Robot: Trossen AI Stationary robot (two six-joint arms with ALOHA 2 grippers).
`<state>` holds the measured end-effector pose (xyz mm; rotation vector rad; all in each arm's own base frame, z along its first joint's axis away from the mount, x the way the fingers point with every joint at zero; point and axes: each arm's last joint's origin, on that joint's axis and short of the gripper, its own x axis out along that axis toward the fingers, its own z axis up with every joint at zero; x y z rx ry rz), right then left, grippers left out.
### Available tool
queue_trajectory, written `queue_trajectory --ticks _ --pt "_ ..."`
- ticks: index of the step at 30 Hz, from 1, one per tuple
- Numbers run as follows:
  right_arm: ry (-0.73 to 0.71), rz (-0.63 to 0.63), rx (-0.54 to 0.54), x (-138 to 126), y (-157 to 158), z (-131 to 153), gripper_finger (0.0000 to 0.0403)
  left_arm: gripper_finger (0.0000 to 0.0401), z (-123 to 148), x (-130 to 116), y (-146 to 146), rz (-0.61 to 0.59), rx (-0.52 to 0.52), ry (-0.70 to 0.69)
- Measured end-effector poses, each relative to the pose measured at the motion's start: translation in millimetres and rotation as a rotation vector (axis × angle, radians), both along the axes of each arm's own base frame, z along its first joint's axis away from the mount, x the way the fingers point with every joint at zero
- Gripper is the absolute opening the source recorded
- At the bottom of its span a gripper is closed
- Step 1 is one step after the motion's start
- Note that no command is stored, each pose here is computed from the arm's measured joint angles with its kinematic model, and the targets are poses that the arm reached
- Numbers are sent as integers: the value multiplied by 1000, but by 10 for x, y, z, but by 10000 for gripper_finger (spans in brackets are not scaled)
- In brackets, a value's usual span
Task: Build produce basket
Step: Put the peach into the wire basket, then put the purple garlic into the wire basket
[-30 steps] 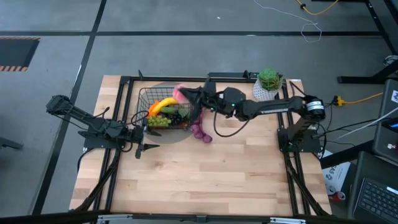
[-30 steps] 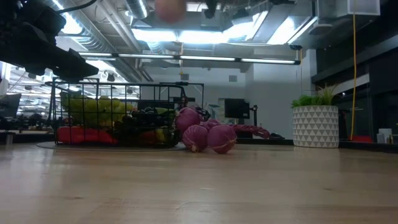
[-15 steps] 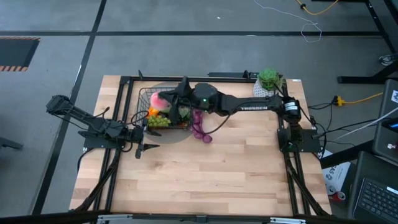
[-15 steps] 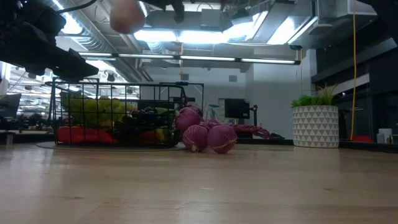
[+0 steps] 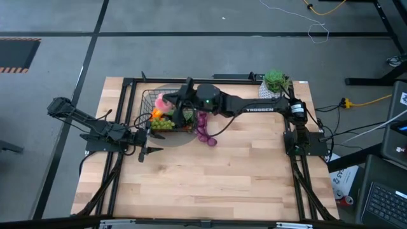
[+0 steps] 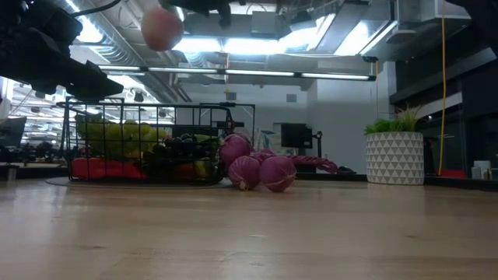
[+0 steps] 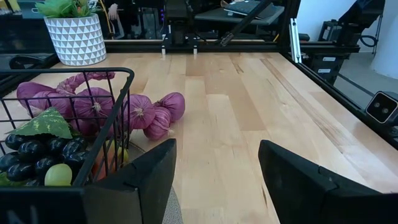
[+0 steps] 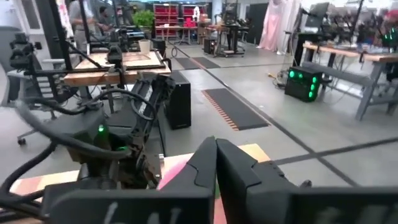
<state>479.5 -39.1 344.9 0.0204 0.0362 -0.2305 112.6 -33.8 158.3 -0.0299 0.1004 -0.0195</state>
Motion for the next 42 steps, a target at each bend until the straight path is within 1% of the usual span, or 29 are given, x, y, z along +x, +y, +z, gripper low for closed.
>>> queue_trajectory --ticks 7,10,16,19,21,24,28,31,34,36,42 --pt "32 -4 -129 -2 -22 -2 31 225 0 0 0 0 0 0" --pt "24 -12 -98 -5 -52 -1 55 225 0 0 0 0 0 0" --pt "-9 -32 -66 -13 -140 23 129 225 0 0 0 1 0 0" --pt "-17 -41 -18 -17 -173 20 155 225 1 0 0 1 0 0" --pt "-3 -36 39 -19 -174 -6 165 225 1 0 0 1 0 0" --pt "35 -2 114 -19 -159 -58 170 225 0 0 0 1 0 0" --pt "136 1 129 -32 -150 -155 168 225 0 0 0 1 0 0" --pt "217 -11 180 -54 -151 -242 165 225 0 0 0 1 0 0" --pt "311 -2 196 -112 -142 -287 164 225 0 0 0 1 0 0" --pt "373 -3 205 -188 -130 -268 164 225 0 0 0 1 0 0" --pt "461 -10 225 -456 -7 -47 164 225 0 0 0 0 0 0"
